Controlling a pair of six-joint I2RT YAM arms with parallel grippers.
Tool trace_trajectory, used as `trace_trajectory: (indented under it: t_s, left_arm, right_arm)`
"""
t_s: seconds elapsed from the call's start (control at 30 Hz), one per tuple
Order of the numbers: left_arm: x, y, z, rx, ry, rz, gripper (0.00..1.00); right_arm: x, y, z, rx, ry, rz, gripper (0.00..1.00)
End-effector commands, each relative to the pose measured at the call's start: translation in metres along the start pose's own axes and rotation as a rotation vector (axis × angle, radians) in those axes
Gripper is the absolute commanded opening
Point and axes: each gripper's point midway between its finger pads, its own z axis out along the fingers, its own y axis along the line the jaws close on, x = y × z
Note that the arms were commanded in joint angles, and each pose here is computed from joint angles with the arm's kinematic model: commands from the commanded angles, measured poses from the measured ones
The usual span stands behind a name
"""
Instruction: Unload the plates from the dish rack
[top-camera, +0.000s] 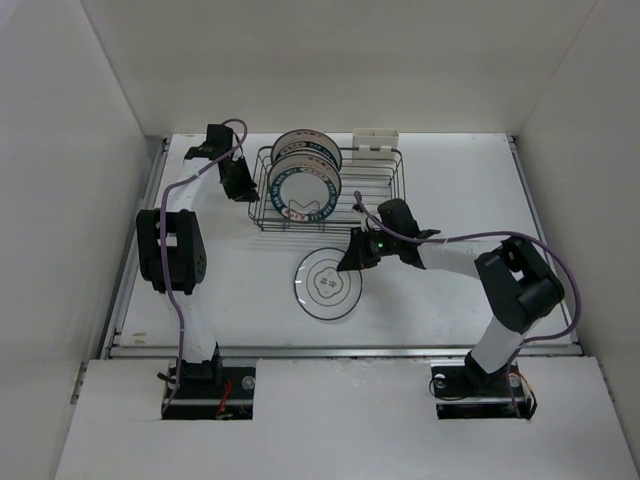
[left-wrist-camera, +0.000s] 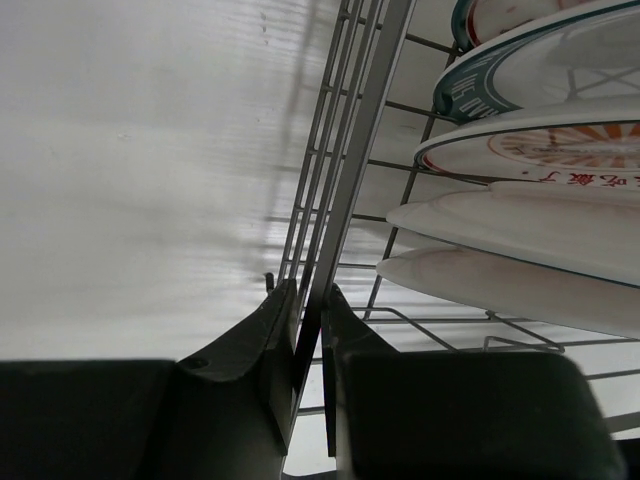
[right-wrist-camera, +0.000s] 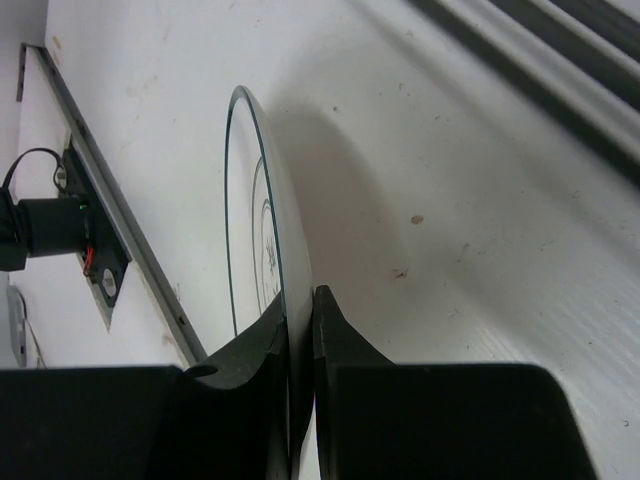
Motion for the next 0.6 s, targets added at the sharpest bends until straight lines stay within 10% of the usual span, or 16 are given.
trace_trajectory:
  t_s: [0.0,0.2,0.4,0.57]
  left_arm:
    - [-0.006,-0.004,-0.013,-0.011,-0.039,-0.200,0.00]
    - [-0.003,-0.006,-0.008,-0.017,-0.018,-0.197,0.00]
    - [-0.013,-0.008,-0.015,-0.024,-0.036,-0.153,0.07]
    - [-0.016,-0.004,-0.023,-0.048,-0.059,-0.129,0.30]
  right_arm:
    - [-0.028,0.014,-0.003,-0.054,-0.090,-0.045,0.00]
    - [-0.021,-0.013,-0.016,0.008,-0.113,0.028,0.03]
    - [-0.011,-0.029,-0.022,0.100,-0.104,0.016,0.57]
    - [-0.010,-0.039,-0.034,0.202,-0.096,-0.014,0.66]
